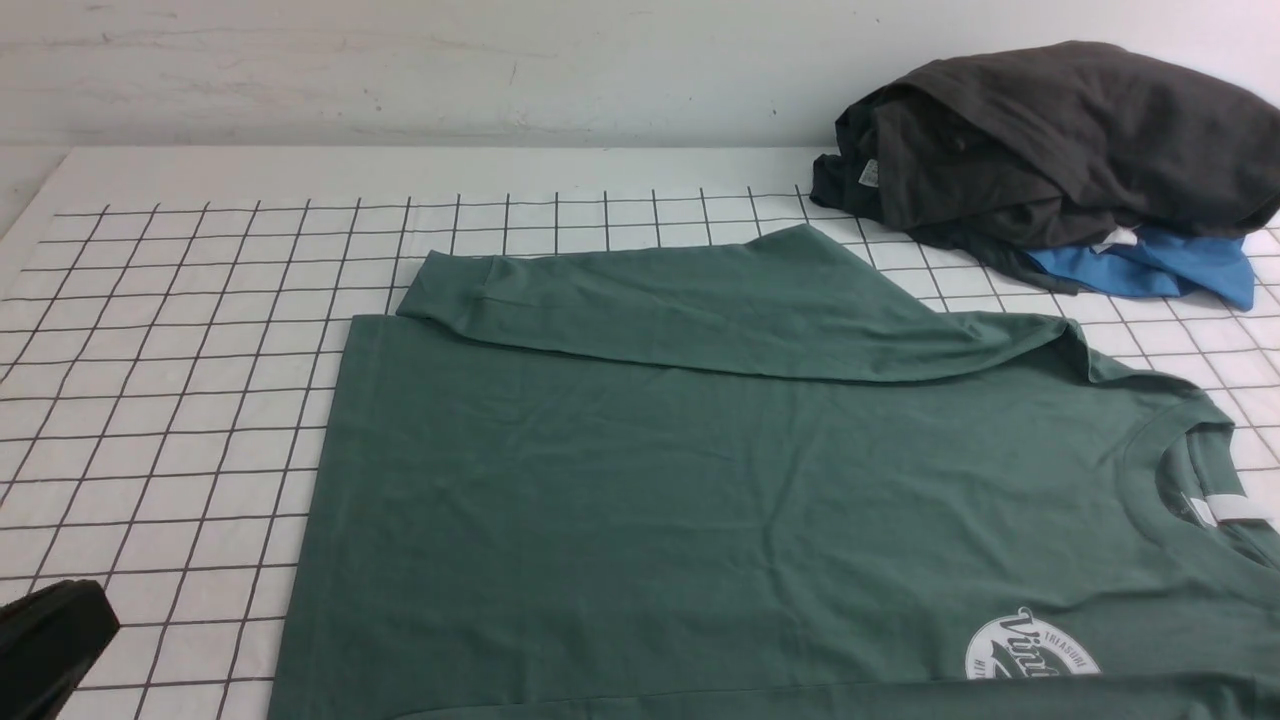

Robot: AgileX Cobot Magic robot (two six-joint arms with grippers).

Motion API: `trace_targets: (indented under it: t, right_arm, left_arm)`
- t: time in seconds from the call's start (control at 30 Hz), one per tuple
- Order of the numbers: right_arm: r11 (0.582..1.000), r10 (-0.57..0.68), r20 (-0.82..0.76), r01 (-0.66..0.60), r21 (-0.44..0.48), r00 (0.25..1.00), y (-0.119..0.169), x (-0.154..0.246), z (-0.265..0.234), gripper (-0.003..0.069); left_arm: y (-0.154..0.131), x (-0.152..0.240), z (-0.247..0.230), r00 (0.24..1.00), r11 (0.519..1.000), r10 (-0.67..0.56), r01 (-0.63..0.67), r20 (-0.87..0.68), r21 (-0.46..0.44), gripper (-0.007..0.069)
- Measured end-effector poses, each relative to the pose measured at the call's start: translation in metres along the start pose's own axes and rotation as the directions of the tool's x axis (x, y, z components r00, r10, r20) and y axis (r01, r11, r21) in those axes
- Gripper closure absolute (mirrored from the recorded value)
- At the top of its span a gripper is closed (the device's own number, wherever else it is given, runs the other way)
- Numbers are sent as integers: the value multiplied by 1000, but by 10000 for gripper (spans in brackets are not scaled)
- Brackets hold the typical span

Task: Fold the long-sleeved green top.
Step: Use the left arm to clamp the cuff closest to it

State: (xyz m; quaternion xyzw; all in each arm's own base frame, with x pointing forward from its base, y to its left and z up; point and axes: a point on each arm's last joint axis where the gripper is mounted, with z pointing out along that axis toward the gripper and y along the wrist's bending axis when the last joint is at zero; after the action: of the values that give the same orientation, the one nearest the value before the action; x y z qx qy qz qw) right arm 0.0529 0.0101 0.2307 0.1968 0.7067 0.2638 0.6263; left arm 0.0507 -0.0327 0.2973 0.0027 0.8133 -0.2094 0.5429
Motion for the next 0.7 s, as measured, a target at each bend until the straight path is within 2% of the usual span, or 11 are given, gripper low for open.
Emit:
trace_targets:
  t: [0.03, 0.13, 0.27, 0.33, 0.43, 0.47, 0.53, 0.57, 0.6, 0.67, 0.7]
  right_arm:
    - [995, -104, -12, 104, 9, 995, 10, -14, 1, 674]
    - [955, -289, -109, 295, 44, 951, 27, -36, 9, 674]
    - [873, -450, -354, 487, 19, 820, 53, -68, 34, 674]
    - [857, -474, -467, 512, -51, 746, 67, -77, 46, 674]
    - [837, -517, -618, 502, -218, 593, 85, -73, 59, 674]
    - [835, -519, -626, 504, -222, 583, 85, -73, 60, 674]
    - [805, -561, -717, 474, -357, 414, 91, -55, 67, 674]
    - [797, -568, -740, 464, -386, 361, 91, -49, 68, 674]
    - [795, -571, -741, 463, -391, 355, 91, -48, 69, 674]
    - [768, -596, -766, 450, -456, 241, 93, -36, 71, 674]
    - [766, -597, -768, 451, -459, 233, 93, -35, 71, 674]
  left_arm:
    - [1, -11, 3, 994, 998, 50, -53, -96, -32, 610]
    - [5, -32, 11, 953, 984, 123, -153, -275, -88, 610]
    - [18, -39, 39, 815, 959, 187, -273, -549, -80, 592]
    - [19, -32, 57, 715, 952, 223, -306, -662, -9, 560]
    - [10, -17, 85, 565, 941, 288, -315, -773, 121, 478]
    - [10, -17, 85, 565, 941, 289, -316, -773, 121, 472]
    - [4, -3, 107, 444, 923, 337, -330, -830, 198, 378]
    - [3, 1, 113, 415, 919, 342, -333, -843, 209, 348]
    - [3, 4, 116, 401, 918, 343, -333, -849, 214, 333]
    - [4, 14, 136, 349, 913, 340, -347, -873, 216, 244]
    - [5, 16, 140, 346, 913, 336, -347, -876, 213, 237]
